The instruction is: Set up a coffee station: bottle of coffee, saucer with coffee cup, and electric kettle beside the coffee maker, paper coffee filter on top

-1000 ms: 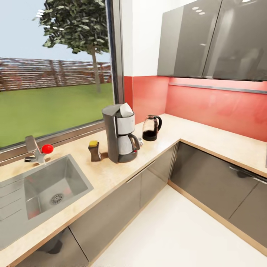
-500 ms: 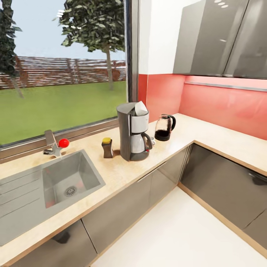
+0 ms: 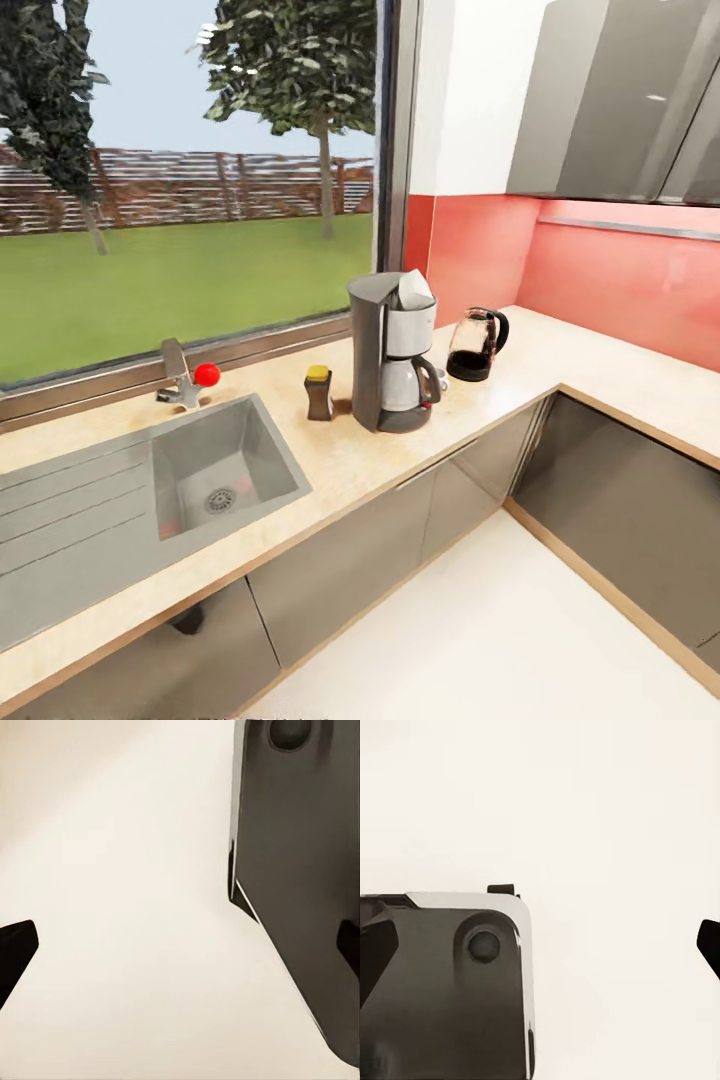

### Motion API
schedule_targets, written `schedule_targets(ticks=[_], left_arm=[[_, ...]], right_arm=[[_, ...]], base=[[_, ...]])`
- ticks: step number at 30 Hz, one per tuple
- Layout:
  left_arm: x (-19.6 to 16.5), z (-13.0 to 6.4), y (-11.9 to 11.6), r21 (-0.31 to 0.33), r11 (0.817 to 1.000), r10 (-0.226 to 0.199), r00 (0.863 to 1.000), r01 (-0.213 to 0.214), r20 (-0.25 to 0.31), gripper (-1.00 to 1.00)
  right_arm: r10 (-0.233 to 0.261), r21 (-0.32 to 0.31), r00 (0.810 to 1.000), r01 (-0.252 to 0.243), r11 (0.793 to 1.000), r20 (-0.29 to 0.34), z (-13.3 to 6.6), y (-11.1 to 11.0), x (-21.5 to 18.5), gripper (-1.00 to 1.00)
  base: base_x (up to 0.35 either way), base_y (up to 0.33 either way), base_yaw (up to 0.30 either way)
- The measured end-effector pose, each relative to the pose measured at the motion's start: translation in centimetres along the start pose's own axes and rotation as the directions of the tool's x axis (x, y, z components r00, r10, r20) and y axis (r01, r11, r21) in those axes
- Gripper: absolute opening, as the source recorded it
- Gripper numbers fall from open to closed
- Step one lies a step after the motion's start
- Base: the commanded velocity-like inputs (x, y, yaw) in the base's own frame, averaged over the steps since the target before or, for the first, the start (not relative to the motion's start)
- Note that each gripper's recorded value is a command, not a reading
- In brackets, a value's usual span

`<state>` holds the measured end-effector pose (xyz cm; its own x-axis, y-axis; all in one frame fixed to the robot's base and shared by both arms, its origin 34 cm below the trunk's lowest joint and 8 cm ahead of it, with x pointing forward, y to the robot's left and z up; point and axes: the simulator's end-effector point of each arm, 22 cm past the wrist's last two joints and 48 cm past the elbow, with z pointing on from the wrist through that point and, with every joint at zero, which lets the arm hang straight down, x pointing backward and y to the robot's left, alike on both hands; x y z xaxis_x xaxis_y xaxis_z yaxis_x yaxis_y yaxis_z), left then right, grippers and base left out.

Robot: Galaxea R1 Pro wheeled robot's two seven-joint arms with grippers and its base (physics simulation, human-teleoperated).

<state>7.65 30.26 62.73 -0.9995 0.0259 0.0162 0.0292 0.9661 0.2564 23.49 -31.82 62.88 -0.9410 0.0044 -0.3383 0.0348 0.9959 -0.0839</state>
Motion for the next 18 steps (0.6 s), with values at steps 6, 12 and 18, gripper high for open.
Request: schedule_targets(ticks=[6,12,18], left_arm=[[0.8,-0.07,0.07,-0.003,1.0,0.004,1.0,-0.004,-0.016,1.0],[0.99,-0.08,0.0,0.002,1.0,0.004,1.0,-0.004,-0.021,1.0],[1.06,-0.09,-0.16,0.009,1.0,0.004,1.0,-0.003,-0.023,1.0]], right_arm=[[0.0,-0.001,1.0,0.0,1.0,-0.004,-0.01,0.09,0.17,1.0],[0.0,-0.002,1.0,0.0,1.0,-0.007,-0.01,0.12,0.29,1.0],[-0.001,-0.002,1.0,0.001,1.0,-0.01,0.0,0.15,0.41,1.0]], base=[[0.0,0.0,0.244],[0.0,0.0,0.267],[-0.096,0.035,0.272]])
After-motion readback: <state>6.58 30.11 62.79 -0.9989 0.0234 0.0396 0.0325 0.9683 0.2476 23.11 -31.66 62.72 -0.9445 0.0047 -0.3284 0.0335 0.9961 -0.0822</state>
